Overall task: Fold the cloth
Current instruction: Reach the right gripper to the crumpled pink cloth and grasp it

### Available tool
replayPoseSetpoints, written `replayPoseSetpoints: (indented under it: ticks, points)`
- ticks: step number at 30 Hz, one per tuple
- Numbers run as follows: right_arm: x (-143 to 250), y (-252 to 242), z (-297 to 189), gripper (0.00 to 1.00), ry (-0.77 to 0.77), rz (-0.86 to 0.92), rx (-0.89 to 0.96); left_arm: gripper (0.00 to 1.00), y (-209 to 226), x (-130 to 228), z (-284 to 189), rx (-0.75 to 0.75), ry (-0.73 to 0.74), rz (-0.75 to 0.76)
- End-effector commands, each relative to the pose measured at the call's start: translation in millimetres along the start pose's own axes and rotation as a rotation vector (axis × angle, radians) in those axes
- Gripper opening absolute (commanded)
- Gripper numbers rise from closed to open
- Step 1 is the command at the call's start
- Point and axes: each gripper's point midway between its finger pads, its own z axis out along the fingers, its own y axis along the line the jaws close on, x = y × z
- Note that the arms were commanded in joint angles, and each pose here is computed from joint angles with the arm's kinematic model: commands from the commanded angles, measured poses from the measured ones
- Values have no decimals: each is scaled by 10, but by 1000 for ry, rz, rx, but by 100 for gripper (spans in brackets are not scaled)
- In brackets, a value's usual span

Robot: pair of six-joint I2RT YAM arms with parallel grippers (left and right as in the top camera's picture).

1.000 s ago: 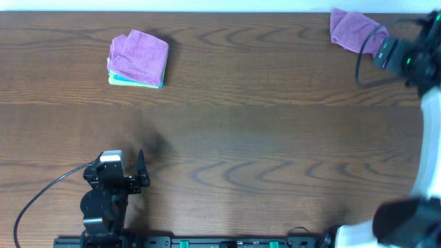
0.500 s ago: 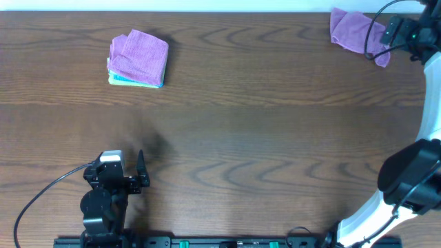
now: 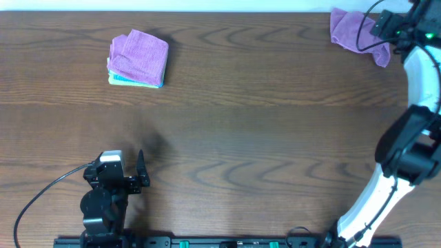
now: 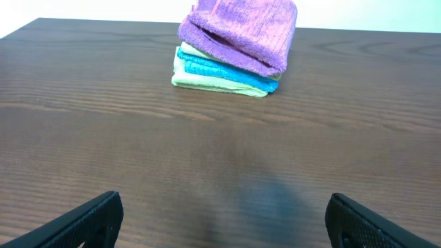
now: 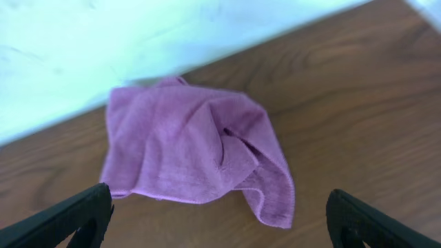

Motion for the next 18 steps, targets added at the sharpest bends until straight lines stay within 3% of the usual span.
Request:
replayPoseSetpoints:
  ticks: [1,13,18]
  points:
    - [69,-9,179,99,3,61,-22,95,9,102,26,-5,25,14]
    - [637,-75,813,99,78,114,-33,95,9,102,26,-5,25,14]
    - [692,-88,889,92,78,115,-33,95,9,102,26,-5,25,14]
